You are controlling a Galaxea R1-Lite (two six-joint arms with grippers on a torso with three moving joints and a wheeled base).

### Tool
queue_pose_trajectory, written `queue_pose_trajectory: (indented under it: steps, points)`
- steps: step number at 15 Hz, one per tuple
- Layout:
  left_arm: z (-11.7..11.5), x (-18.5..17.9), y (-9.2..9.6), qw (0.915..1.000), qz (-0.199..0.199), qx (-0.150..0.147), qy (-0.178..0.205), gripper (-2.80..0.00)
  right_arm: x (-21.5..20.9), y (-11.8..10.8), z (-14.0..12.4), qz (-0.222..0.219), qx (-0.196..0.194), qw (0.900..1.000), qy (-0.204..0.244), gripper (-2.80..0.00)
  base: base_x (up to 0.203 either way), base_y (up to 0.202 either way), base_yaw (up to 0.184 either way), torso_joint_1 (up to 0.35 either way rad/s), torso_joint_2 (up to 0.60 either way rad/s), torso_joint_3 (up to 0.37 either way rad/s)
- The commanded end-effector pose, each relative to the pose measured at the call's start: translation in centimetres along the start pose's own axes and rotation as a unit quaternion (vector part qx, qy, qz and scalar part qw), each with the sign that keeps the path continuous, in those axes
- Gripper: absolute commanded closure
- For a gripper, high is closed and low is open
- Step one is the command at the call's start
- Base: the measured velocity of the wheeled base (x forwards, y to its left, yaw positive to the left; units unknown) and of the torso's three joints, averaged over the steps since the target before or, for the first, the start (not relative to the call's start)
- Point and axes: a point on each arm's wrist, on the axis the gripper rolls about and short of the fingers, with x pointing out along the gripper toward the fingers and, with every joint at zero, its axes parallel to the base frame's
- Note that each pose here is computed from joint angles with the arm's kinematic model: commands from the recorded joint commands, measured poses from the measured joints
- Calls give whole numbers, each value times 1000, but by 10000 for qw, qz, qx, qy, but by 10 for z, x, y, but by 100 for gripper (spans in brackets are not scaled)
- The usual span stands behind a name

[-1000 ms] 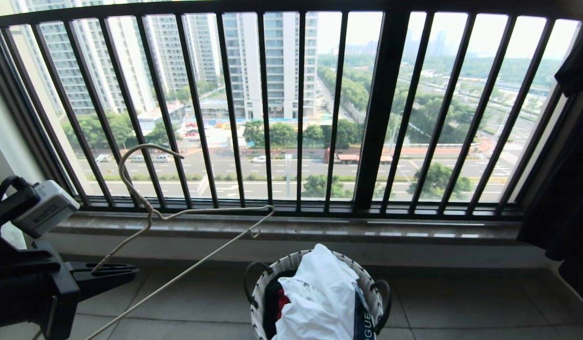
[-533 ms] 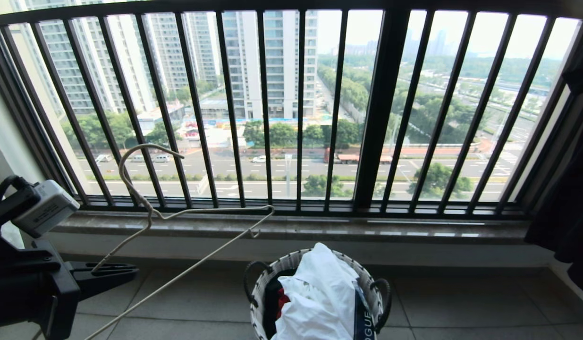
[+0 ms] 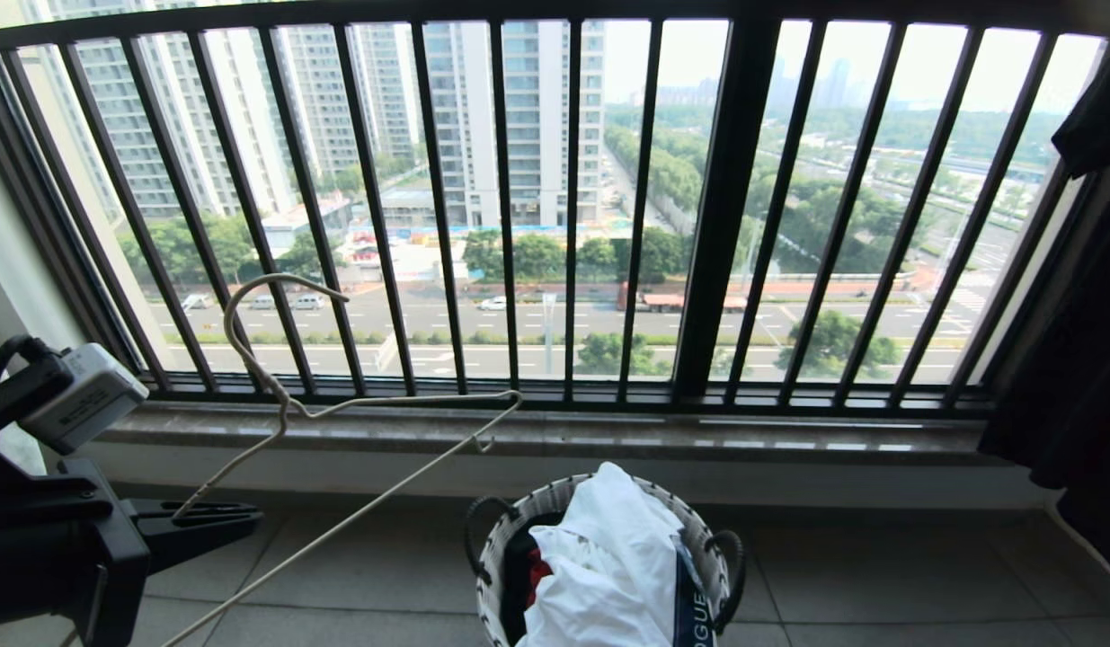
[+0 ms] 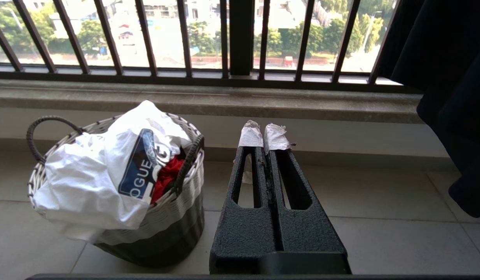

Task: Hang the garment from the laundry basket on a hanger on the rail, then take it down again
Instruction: Pick up clothes from the basket

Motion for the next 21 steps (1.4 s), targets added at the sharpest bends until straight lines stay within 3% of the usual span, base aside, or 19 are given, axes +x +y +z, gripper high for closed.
queue_pose_trajectory:
  steps: [1, 6, 21]
  points:
    - [0, -1, -1, 10000, -6, 19, -18, 0, 0, 0, 0, -1, 3, 10000, 7, 0, 0, 0, 0, 0, 0, 0]
    - [0, -2, -1, 10000, 0, 24, -34, 0, 0, 0, 0, 1, 3, 10000, 5, 0, 0, 0, 0, 0, 1, -14]
    - [1, -11, -6, 9997, 59, 123, -218, 0, 0, 0, 0, 2, 3, 10000, 10, 0, 0, 0, 0, 3, 2, -191]
